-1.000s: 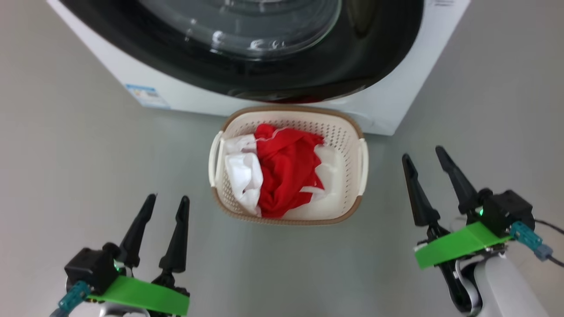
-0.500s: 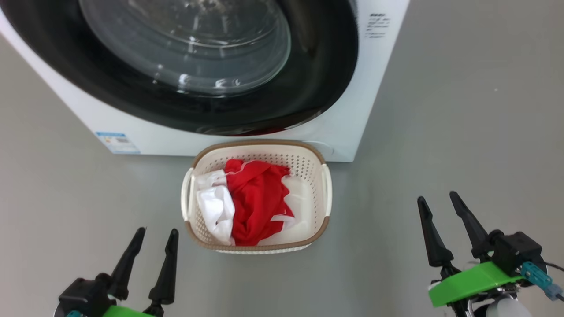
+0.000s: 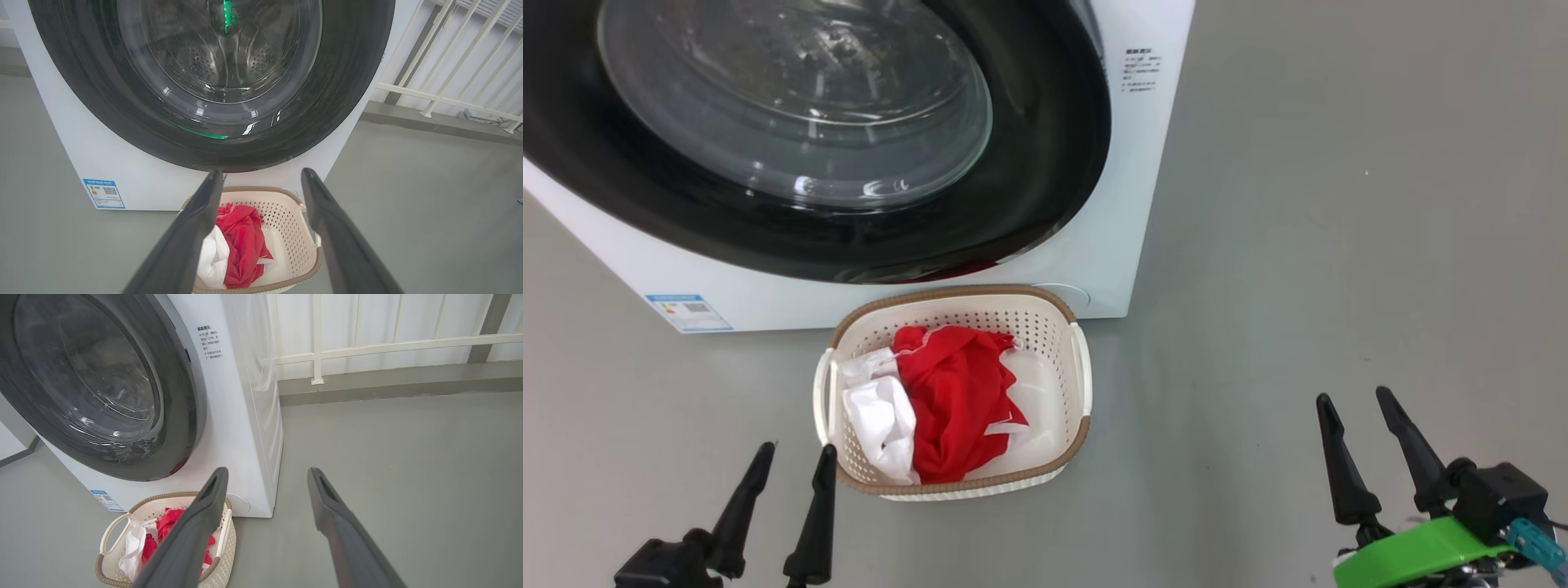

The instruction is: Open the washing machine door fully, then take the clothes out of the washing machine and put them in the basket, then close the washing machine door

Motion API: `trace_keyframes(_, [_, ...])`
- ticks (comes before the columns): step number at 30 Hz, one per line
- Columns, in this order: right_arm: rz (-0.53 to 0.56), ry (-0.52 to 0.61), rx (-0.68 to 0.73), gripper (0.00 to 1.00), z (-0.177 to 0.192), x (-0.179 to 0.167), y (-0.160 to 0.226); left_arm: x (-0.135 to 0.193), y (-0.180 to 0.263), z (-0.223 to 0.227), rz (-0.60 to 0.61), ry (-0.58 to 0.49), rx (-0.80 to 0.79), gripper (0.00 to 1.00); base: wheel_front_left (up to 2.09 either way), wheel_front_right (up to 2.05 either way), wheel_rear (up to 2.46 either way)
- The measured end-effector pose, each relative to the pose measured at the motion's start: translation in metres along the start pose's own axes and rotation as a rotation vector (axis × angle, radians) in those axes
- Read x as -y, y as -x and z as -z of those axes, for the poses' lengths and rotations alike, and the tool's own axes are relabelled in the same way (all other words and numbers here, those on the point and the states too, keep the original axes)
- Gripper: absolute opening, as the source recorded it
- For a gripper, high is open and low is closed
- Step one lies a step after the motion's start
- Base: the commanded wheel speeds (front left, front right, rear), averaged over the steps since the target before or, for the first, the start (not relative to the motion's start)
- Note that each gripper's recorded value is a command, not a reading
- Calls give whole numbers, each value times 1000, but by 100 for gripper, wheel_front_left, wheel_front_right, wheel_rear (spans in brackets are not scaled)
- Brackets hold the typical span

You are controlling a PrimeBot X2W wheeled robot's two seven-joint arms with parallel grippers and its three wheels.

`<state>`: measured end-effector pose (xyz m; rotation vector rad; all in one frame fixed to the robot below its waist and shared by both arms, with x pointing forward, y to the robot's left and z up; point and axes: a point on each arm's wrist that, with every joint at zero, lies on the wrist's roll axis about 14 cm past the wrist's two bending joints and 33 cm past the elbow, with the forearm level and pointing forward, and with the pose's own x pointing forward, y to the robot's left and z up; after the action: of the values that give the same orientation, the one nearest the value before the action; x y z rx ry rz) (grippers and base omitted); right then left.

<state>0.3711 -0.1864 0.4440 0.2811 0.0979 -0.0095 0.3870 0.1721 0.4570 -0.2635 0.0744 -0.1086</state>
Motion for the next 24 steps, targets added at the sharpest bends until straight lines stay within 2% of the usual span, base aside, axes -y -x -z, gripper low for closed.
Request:
trace_keyframes(19, [39, -2, 9, 100, -3, 12, 6, 0, -4, -5, 1, 5, 16, 100, 0, 0, 0])
trace_keyframes(20, [39, -2, 10, 0, -3, 12, 6, 0, -4, -5, 1, 8, 17, 0, 0, 0, 0])
trace_keyframes(24, [54, -20, -34, 0, 12, 12, 10, 3, -1, 12, -10, 30, -34, 0, 0, 0, 0])
